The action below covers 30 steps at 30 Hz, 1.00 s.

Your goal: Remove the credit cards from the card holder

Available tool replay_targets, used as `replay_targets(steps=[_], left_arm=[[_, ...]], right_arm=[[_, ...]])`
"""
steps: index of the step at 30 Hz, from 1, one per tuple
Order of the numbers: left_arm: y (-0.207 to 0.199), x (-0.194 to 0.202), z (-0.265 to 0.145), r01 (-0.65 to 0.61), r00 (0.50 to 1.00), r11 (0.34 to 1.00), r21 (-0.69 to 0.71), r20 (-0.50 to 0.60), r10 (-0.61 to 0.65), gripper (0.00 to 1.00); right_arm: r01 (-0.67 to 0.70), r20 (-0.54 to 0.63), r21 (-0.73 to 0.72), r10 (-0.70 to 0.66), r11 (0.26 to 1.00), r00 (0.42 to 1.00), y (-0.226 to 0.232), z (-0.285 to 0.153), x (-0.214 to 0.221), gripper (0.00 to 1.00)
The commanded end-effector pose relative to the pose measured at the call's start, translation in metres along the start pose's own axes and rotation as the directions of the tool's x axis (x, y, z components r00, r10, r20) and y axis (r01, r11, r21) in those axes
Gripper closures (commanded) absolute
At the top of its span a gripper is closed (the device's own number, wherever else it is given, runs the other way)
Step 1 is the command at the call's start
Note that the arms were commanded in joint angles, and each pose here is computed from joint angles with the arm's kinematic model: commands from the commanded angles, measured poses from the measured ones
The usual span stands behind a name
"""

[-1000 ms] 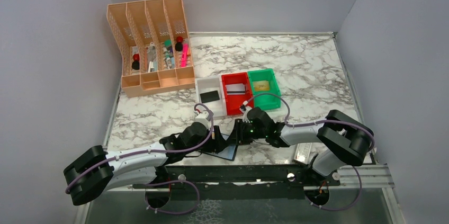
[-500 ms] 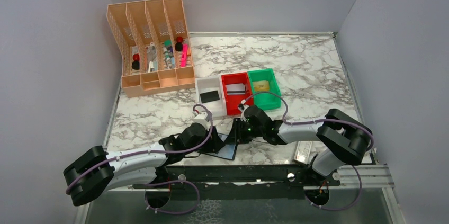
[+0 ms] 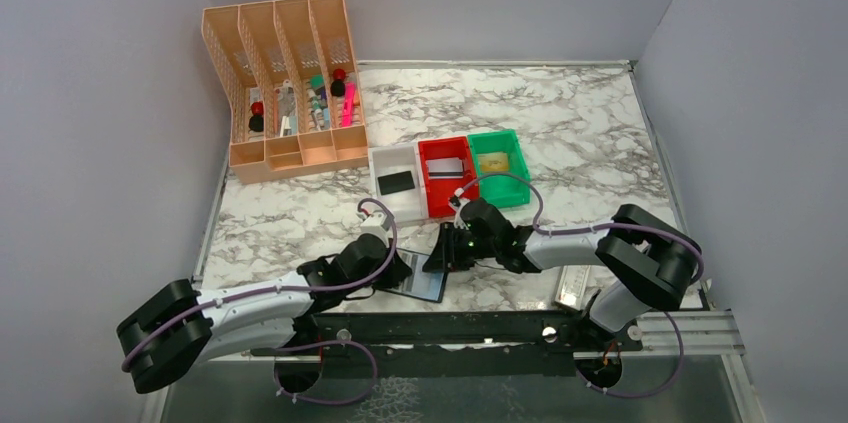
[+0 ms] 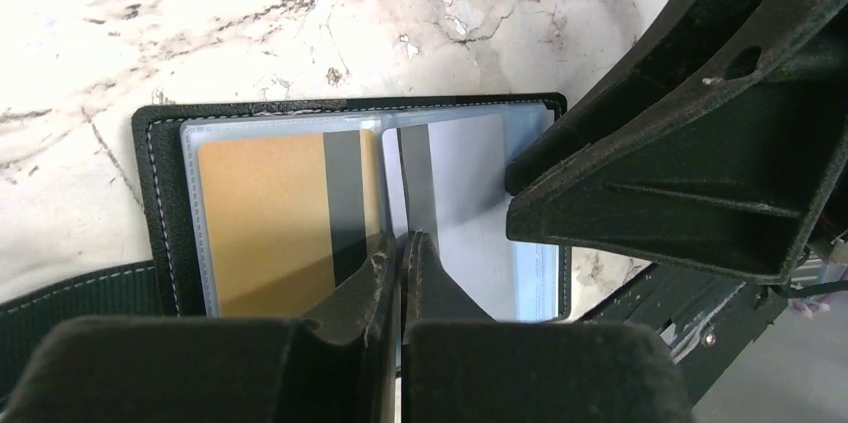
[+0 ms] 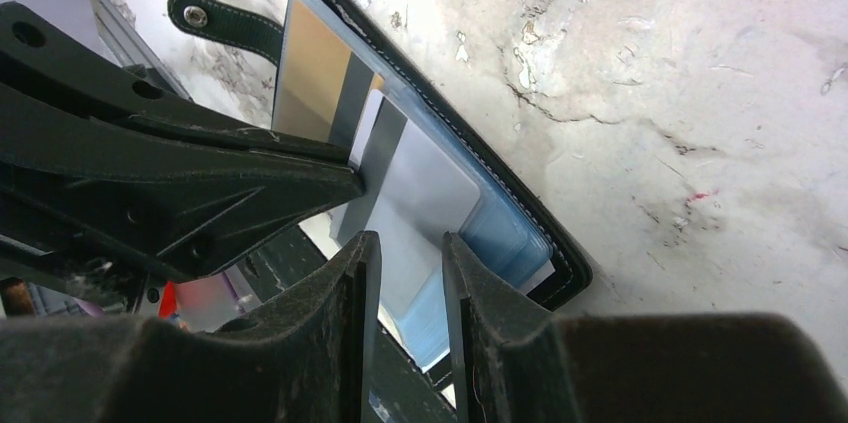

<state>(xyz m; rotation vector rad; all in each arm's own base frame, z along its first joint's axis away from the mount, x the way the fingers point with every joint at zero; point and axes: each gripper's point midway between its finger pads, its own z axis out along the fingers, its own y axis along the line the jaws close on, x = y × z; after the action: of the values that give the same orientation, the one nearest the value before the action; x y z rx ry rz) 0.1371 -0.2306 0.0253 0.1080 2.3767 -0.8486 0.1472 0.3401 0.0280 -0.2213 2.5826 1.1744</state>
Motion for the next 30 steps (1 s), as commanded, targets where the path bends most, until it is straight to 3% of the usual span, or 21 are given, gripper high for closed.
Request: replay_targets(steps=[1,30], left_arm=[[0.001,0.001,-0.009,-0.003,1.0,1.0,-0.016,-0.019,0.003,1.0],[0.026,-0.01,-0.029,0.024,0.999,0.992,-0.124,0.038,-0.02,1.0]], right_arm=[[0.023,0.002,0.176,-0.024,0.984,1.0,-0.044,0.007,0.011,0.64],[0.028,0.015,0.227,-0.032,0.974,0.999,-0.052,0.002,0.009,0.64]])
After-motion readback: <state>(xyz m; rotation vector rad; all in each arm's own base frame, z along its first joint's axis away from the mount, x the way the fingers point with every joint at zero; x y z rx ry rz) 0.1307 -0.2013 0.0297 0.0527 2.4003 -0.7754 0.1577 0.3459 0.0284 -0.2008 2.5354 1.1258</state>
